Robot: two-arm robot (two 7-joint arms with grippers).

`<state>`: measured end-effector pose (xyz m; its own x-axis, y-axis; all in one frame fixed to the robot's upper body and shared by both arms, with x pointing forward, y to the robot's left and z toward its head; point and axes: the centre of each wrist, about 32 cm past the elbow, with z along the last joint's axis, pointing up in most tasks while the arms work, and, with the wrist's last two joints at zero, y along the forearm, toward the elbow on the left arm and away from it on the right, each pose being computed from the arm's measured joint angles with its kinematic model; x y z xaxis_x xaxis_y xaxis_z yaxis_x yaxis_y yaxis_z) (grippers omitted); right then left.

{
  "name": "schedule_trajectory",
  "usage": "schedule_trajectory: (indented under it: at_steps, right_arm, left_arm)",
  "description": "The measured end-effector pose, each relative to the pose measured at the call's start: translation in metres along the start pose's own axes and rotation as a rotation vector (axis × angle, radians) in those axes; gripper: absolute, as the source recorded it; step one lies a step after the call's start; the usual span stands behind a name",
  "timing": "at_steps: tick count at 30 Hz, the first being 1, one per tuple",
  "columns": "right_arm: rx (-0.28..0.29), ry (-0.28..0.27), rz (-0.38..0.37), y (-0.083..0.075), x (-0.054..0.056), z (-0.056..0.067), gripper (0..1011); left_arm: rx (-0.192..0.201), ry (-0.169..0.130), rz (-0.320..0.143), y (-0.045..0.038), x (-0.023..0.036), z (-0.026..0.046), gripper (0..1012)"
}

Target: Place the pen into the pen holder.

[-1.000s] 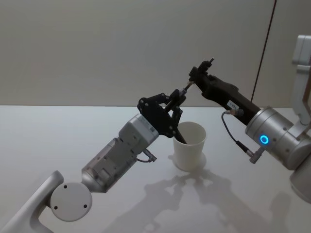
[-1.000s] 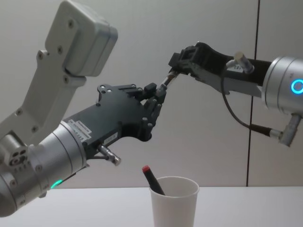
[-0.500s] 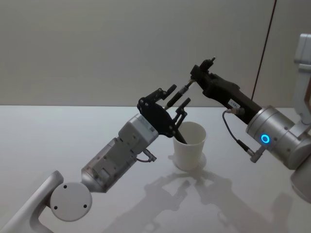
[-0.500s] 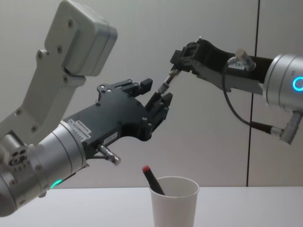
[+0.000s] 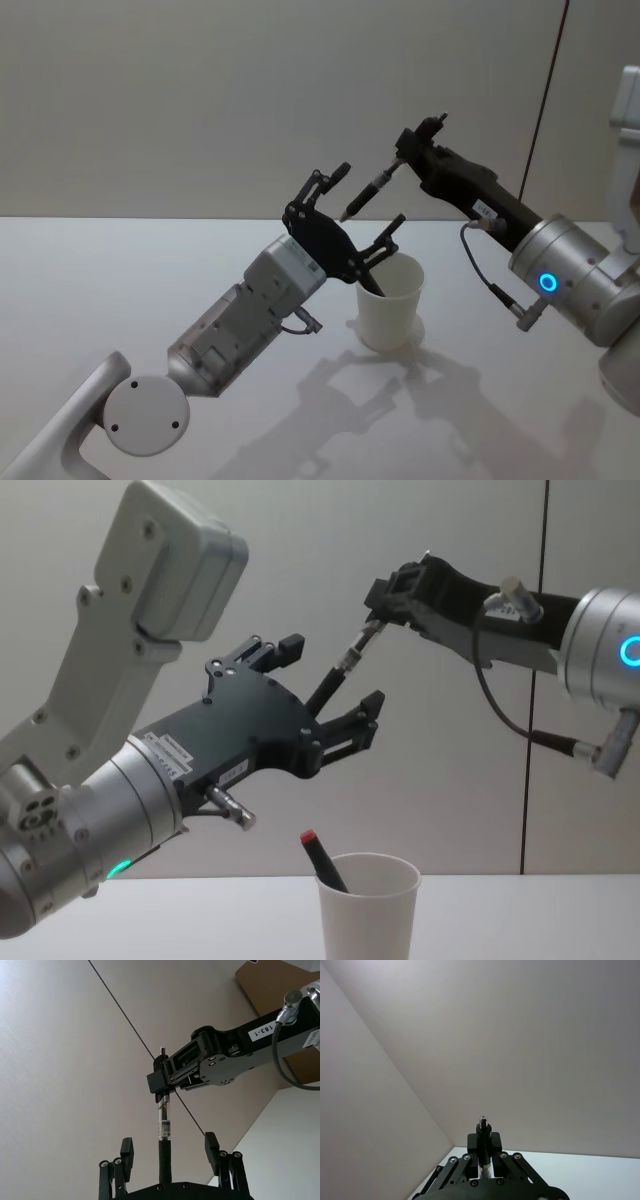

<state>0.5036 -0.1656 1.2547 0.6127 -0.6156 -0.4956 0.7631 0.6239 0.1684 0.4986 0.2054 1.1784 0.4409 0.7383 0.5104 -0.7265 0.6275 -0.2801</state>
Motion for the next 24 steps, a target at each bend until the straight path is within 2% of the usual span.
schedule_trajectory:
  at_steps: [1,3,5,9,22,24]
  right_arm:
    - [0.001,-0.001,-0.002,0.0,0.0,0.0,146]
    - [0.004,-0.005,-0.007,0.0,-0.0001,0.0,146]
    - [0.006,-0.012,-0.013,0.0001,-0.0003,0.0,146]
    - [0.013,-0.038,-0.032,0.0001,-0.0013,0.0004,146]
    - [0.02,-0.194,-0.141,0.0012,-0.0067,-0.0027,146]
    - [0.014,-0.236,-0.169,0.002,-0.008,-0.0045,146]
  left_arm:
    - [0.0,0.0,0.0,0.0,0.0,0.0,883]
    - [0.0,0.0,0.0,0.0,0.0,0.0,958]
    - [0.0,0.0,0.0,0.0,0.0,0.0,992]
    - [0.0,0.0,0.0,0.0,0.0,0.0,999]
    - [0.0,0.0,0.0,0.0,0.0,0.0,999]
    - [0.0,0.0,0.0,0.0,0.0,0.0,1000]
